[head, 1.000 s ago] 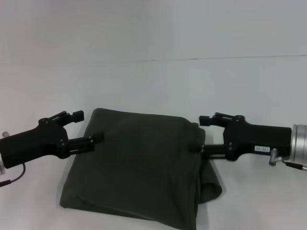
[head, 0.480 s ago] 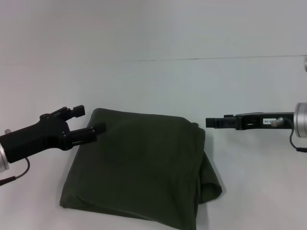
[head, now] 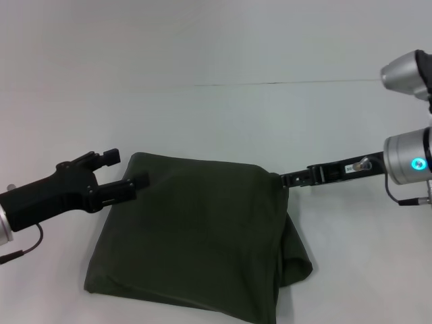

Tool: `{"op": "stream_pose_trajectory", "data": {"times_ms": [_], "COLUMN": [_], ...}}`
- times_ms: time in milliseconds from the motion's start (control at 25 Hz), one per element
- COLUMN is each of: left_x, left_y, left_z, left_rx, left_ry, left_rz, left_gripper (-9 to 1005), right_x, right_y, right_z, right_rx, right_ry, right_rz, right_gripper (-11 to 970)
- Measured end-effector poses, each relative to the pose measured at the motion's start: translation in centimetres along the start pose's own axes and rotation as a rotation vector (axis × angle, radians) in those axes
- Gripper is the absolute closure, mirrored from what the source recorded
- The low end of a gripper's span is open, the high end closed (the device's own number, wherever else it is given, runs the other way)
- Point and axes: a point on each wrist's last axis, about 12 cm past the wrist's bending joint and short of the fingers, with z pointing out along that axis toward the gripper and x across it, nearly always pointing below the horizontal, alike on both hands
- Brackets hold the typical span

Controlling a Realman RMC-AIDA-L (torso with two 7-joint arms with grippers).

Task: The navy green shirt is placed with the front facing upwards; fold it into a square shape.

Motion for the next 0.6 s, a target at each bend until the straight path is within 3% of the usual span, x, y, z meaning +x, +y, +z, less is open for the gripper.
{"op": "stream_pose_trajectory", "data": {"times_ms": [600], "left_x": [-0.3], "left_y": [0.0], "left_z": [0.5], "left_rx": [0.006], "left_ry": [-0.022], "left_rz": [0.002], "left_gripper": [33], "right_x": [-0.3], "right_y": [1.0], "right_z": [1.9], "right_rx": [0.045], "right_ry": [0.042], "right_rz": [-0.072], "right_gripper": [128]}}
